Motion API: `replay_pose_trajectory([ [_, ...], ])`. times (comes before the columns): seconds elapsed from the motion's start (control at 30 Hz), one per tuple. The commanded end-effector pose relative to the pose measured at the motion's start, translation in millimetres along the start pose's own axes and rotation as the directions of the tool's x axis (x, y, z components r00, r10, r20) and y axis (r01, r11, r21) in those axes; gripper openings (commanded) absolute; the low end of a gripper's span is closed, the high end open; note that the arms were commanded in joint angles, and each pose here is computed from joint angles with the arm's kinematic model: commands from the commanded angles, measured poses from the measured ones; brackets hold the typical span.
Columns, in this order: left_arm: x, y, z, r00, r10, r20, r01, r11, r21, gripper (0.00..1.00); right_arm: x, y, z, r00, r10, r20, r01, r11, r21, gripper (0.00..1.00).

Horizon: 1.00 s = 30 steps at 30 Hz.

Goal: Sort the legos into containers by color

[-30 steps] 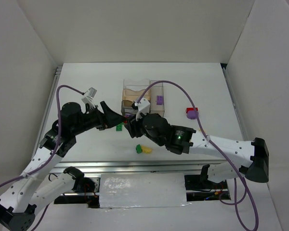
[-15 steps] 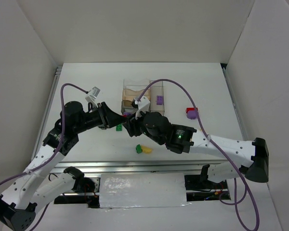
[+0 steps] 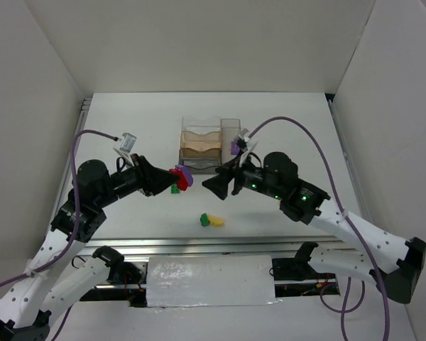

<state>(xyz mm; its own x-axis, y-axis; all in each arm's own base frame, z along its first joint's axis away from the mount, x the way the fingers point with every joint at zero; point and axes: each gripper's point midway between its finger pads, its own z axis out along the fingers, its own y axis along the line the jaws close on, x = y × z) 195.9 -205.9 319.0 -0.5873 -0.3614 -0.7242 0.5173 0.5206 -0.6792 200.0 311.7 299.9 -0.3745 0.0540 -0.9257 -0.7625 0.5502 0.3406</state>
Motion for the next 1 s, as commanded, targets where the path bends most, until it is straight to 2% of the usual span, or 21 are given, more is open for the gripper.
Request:
replay_pose_trajectory([
  [0.0, -5.4, -27.0, -11.6, 0.985, 0.166, 0.045, -0.171, 0.975, 0.139, 0.00, -8.6, 55.3, -46.0, 0.999, -0.034, 0.028, 0.042, 0.926, -0.376, 0.78],
  [0.03, -4.3, -35.0, -15.9, 0.978, 0.201, 0.060, -0.208, 0.960, 0.185, 0.00, -7.7, 65.9, -57.4, 0.999, -0.049, 0.024, 0.055, 0.892, -0.448, 0.78],
  [0.13, 10.2, -59.7, -26.3, 0.961, 0.274, 0.039, -0.270, 0.896, 0.354, 0.00, -6.5, 76.3, -62.4, 0.998, -0.056, 0.002, 0.048, 0.844, -0.533, 0.77],
  [0.23, 18.1, -72.9, -32.1, 0.954, 0.297, 0.028, -0.278, 0.850, 0.448, 0.00, -12.3, 82.7, -58.0, 0.999, -0.048, 0.002, 0.041, 0.819, -0.572, 0.75],
  [0.37, 28.5, -84.1, -39.3, 0.956, 0.292, 0.004, -0.247, 0.803, 0.543, 0.00, -26.3, 85.5, -49.8, 0.997, -0.028, 0.065, 0.060, 0.813, -0.580, 0.74],
  [0.57, 33.3, -83.3, -39.3, 0.957, 0.289, -0.011, -0.233, 0.794, 0.562, 0.00, -34.1, 99.5, -40.7, 0.997, -0.024, 0.078, 0.068, 0.772, -0.632, 0.70],
  [0.63, 35.1, -83.6, -38.8, 0.959, 0.281, -0.021, -0.219, 0.791, 0.572, 0.00, -33.9, 102.1, -35.3, 0.996, -0.029, 0.081, 0.074, 0.774, -0.629, 0.58],
  [0.67, 34.7, -83.2, -38.0, 0.959, 0.282, -0.017, -0.222, 0.791, 0.570, 0.00, -35.4, 103.7, -34.9, 0.996, -0.029, 0.083, 0.075, 0.769, -0.635, 0.48],
  [0.73, 33.0, -79.9, -35.7, 0.960, 0.279, -0.012, -0.227, 0.804, 0.550, 0.00, -32.9, 107.6, -34.0, 0.997, -0.029, 0.068, 0.067, 0.750, -0.658, 0.47],
  [0.9, 27.0, -74.5, -30.1, 0.961, 0.275, -0.003, -0.236, 0.832, 0.503, 0.00, -27.3, 109.5, -33.1, 0.998, -0.016, 0.060, 0.053, 0.733, -0.678, 0.51],
  [0.93, 26.4, -73.4, -29.1, 0.961, 0.277, -0.003, -0.239, 0.834, 0.497, 0.00, -26.2, 110.9, -34.5, 0.998, -0.016, 0.062, 0.054, 0.725, -0.686, 0.47],
  [0.97, 25.2, -72.3, -28.0, 0.961, 0.275, 0.001, -0.240, 0.838, 0.490, 0.00, -25.8, 110.5, -34.2, 0.998, -0.016, 0.062, 0.054, 0.726, -0.685, 0.31],
])
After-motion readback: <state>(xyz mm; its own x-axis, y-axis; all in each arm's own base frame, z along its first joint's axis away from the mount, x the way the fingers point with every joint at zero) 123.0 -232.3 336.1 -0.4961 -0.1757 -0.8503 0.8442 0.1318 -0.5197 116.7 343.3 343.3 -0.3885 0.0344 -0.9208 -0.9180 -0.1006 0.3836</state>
